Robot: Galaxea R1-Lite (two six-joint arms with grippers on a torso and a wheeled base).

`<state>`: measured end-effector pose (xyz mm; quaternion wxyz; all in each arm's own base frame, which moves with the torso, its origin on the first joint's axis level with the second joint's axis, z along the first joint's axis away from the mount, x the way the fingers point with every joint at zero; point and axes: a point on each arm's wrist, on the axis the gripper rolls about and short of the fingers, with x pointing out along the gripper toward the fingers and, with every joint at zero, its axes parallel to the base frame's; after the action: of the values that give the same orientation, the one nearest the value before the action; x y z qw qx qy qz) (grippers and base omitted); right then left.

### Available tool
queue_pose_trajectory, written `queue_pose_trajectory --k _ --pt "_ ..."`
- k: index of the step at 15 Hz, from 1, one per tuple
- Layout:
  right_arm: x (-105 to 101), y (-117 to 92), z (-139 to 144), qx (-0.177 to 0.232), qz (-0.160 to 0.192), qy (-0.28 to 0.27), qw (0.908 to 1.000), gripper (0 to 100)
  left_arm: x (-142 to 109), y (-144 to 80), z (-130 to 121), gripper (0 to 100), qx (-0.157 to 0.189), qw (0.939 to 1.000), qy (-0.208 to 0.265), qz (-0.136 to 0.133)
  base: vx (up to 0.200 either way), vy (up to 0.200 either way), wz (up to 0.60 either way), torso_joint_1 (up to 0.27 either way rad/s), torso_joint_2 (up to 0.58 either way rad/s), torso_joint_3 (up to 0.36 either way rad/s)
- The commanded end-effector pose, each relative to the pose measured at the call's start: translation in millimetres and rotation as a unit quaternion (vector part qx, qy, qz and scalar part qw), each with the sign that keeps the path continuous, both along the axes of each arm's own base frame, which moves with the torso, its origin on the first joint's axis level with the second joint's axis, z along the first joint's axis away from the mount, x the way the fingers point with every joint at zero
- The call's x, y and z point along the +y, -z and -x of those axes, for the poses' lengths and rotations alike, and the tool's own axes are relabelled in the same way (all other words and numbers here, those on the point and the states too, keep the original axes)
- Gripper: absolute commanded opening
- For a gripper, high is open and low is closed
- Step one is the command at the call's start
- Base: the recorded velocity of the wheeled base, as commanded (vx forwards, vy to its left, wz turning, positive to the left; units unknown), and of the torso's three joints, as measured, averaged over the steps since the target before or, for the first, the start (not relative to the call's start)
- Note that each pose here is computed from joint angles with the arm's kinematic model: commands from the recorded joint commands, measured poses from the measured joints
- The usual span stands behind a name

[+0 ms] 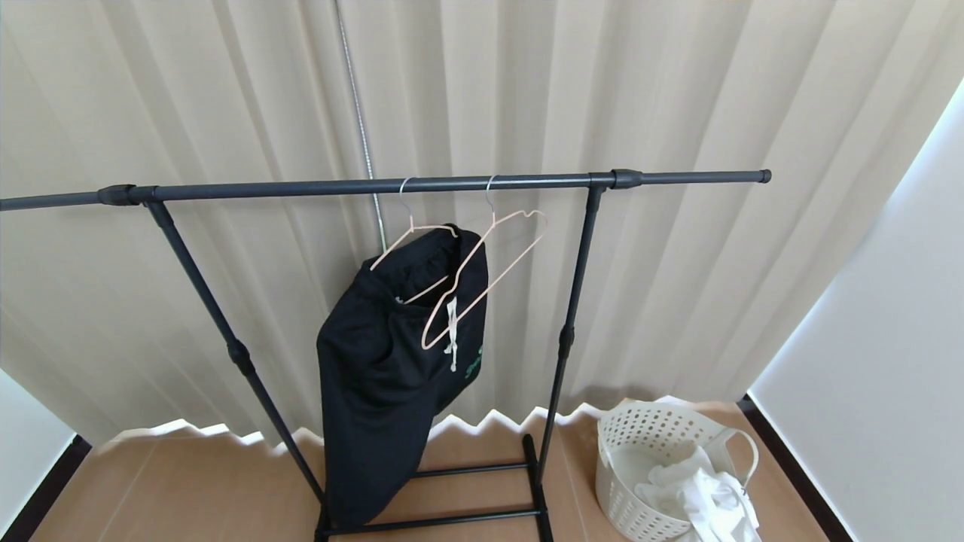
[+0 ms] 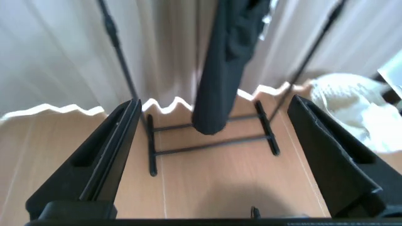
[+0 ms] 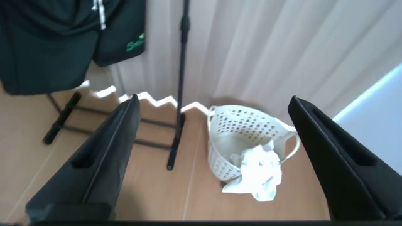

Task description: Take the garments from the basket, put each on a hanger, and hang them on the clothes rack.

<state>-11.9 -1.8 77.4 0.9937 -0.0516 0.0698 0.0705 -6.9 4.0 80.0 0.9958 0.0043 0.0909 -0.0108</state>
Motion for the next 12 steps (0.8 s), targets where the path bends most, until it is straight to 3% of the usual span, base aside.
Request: queue_pose_trajectory --k 1,3,4,5,8,12 --pt "0.2 0.7 3.4 -0.022 -0.004 0.022 0.9995 100 -0.2 1.4 8.1 100 -0.048 0.9980 -0.042 0.004 0.000 0.000 0.00 0.000 0.00 0.000" --pt "1.1 1.2 5.9 -0.037 -0.009 0.055 0.9978 100 -1.1 2.5 13.4 100 -0.081 0.9940 -0.073 0.005 0.000 0.000 0.00 0.000 0.00 0.000" --pt "1.1 1.2 5.9 -0.037 -0.009 0.055 0.9978 100 -1.1 2.5 13.4 100 -0.081 0.9940 -0.073 0.005 0.000 0.000 0.00 0.000 0.00 0.000" --pt "1.5 2.3 10.0 -0.064 -0.012 0.065 0.9958 100 -1.0 3.1 15.6 100 -0.094 0.9922 -0.081 0.007 0.000 0.000 0.00 0.000 0.00 0.000" --pt "1.6 1.9 10.3 -0.065 -0.051 0.068 0.9942 100 -1.1 2.7 15.6 100 -0.097 0.9920 -0.080 0.011 0.000 0.000 0.00 0.000 0.00 0.000" --pt "1.9 1.4 10.6 -0.066 -0.052 0.062 0.9945 100 -1.1 2.1 15.9 100 -0.102 0.9911 -0.081 0.027 0.000 0.000 0.00 0.000 0.00 0.000"
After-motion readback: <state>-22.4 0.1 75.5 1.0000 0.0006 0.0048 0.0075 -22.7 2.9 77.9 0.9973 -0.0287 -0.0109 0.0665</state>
